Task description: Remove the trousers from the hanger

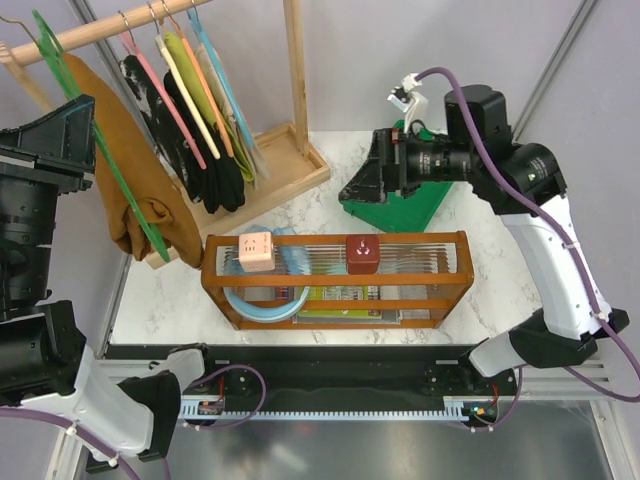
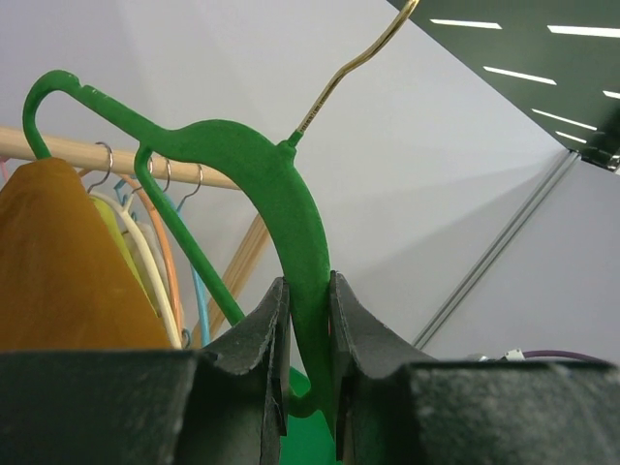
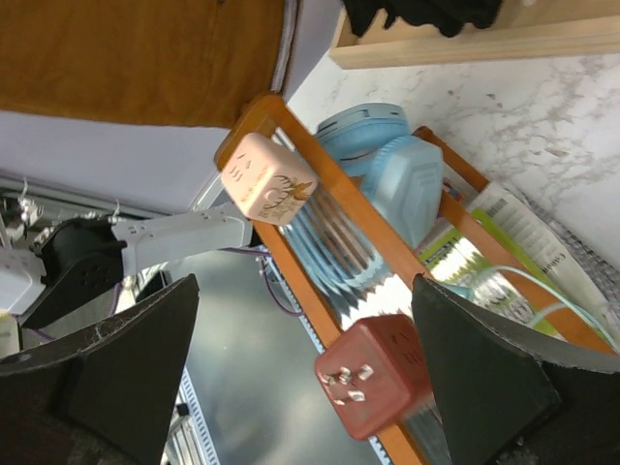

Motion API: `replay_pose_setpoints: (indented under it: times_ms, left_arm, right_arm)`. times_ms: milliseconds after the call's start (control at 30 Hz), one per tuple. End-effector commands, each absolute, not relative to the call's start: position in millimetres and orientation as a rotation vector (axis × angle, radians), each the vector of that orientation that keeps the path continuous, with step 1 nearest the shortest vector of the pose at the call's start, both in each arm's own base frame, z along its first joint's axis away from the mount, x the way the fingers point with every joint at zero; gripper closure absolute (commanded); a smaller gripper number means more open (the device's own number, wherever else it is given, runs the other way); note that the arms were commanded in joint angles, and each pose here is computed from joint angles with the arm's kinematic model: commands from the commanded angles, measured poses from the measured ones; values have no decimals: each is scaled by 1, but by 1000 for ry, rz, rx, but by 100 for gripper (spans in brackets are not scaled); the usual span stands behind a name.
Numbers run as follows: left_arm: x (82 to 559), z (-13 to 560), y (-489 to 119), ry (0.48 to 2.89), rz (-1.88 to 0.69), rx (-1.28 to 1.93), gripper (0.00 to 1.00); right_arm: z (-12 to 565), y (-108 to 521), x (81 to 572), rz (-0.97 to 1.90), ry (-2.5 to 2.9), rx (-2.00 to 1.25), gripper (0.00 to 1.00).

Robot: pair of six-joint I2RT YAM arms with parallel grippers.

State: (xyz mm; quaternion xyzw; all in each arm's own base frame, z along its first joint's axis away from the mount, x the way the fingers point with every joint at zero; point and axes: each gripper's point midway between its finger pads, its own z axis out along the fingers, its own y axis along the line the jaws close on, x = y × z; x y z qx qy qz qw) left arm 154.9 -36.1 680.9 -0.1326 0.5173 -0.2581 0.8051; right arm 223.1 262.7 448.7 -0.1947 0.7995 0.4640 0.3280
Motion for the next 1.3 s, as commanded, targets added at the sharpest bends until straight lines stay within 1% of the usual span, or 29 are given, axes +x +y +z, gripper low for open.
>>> replay_pose_setpoints:
  times_ms: [0,33,67,133,167,267,467,533,600,667,767,967,1000,1067,1167,1267]
  left_arm:
    - [95,754,-43,781,-525,-143,98]
    - [92,755,-43,773,-515,-138,98]
    - [93,756,-43,771,-517,-137,98]
    - [89,758,-40,755,-506,-147,98]
    - [88,760,-39,744,-505,-143,98]
    - [81,768,-38,702,-492,-126,98]
    - [82,785,-36,630,-531,-125,98]
    - [76,793,-37,590,-560,-119,98]
    - [75,798,-38,568,-573,-115,98]
    - [64,807,-39,517,-583,-97,98]
    - [67,812,-35,496,-590,-120,98]
    - [65,811,-26,481,-634,-198,98]
    - [64,811,-25,479,-634,-207,98]
    - [55,811,-24,464,-642,-216,98]
    - [48,811,-20,453,-680,-243,98]
    - [45,811,-20,451,-738,-254,98]
  right_arm:
    - [478,293,214,1199,1957,-567,2]
    - [478,300,216,1190,1950,-578,2]
    - [487,309,205,1206,1911,-617,2]
    - [493,322,206,1186,1875,-627,2]
    - [499,333,195,1208,1839,-667,2]
    - [508,350,192,1206,1774,-674,2]
    - [525,371,179,1249,1682,-692,2]
    - [529,374,175,1258,1657,-703,2]
    - [536,379,164,1274,1611,-744,2]
    - [544,387,148,1293,1541,-788,2]
    - [559,394,132,1279,1436,-821,2]
    - [570,419,113,1154,1281,-815,2]
    - [573,424,119,1109,1269,-766,2]
    - [567,437,108,1052,1230,-792,3]
    - [564,455,112,960,1199,-759,4]
    - [567,469,116,939,1174,-709,5]
